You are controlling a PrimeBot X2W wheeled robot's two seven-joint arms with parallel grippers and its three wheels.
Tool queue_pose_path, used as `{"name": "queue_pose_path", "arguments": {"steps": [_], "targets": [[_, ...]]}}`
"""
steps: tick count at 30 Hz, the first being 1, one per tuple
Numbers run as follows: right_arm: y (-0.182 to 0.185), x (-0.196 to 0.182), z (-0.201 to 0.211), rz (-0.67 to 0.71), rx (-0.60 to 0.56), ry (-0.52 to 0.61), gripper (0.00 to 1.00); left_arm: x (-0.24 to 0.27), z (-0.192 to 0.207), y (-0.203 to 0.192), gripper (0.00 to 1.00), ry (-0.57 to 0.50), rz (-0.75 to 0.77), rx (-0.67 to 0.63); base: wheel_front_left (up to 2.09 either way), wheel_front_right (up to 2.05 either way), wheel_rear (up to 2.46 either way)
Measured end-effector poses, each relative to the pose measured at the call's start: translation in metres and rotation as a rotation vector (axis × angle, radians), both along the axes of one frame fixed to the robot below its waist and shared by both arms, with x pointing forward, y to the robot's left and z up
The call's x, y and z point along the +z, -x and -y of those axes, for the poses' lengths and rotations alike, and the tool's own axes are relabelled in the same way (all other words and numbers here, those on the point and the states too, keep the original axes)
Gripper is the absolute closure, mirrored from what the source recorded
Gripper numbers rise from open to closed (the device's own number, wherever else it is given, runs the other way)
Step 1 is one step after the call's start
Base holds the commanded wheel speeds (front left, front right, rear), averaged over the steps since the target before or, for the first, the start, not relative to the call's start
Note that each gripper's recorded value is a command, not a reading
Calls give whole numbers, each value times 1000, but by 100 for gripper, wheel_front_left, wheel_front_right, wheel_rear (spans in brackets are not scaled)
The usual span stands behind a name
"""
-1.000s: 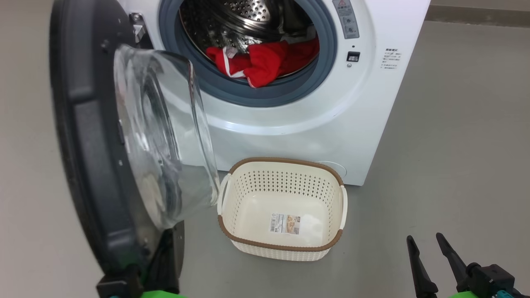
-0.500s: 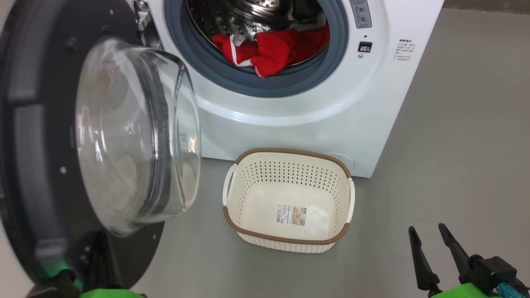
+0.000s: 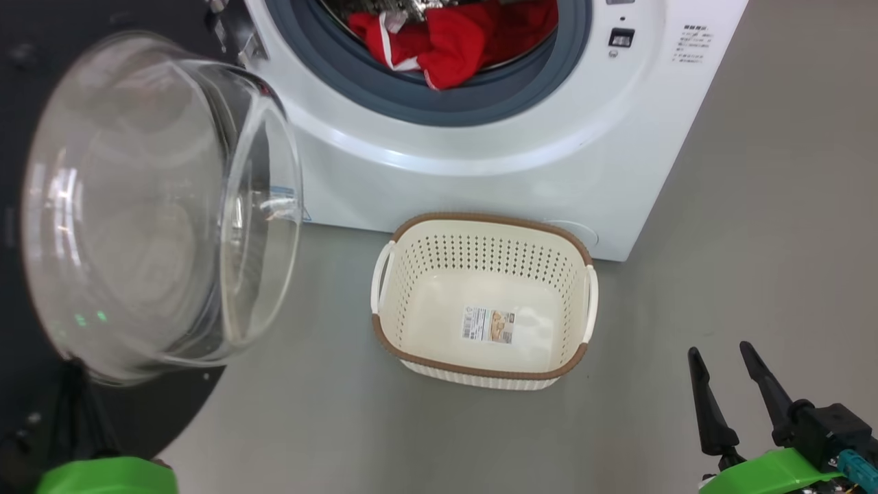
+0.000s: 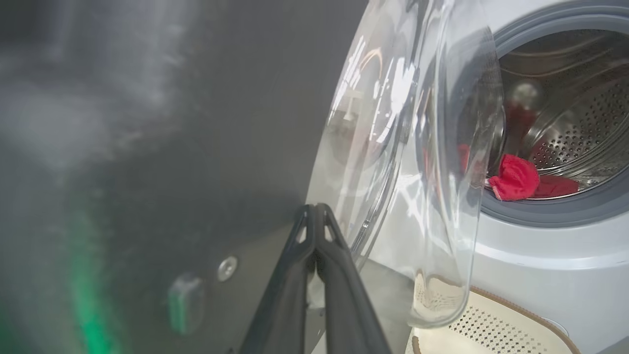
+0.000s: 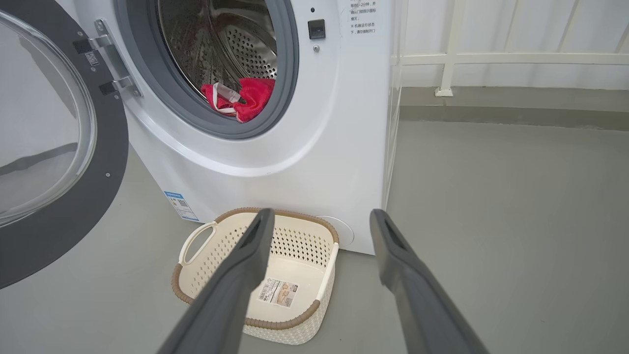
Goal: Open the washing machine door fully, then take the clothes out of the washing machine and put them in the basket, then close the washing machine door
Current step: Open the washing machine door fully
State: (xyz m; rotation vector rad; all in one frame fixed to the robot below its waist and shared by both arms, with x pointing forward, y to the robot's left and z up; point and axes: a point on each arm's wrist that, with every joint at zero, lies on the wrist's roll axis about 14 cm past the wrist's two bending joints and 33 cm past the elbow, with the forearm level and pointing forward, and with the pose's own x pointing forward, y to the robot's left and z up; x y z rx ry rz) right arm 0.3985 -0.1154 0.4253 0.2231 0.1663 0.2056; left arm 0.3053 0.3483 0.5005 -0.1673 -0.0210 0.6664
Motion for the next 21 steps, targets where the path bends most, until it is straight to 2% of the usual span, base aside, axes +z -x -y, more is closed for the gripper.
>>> {"name": "queue_pose_path", "arguments": {"steps": [13, 21], "targets": [[-14, -10, 3, -13, 5, 16, 0, 4, -60, 9, 100, -67, -15, 141, 0, 0, 0], [-18, -8, 2, -3, 7, 15, 0, 5, -79, 20, 100, -70, -2, 194, 0, 0, 0]]}}
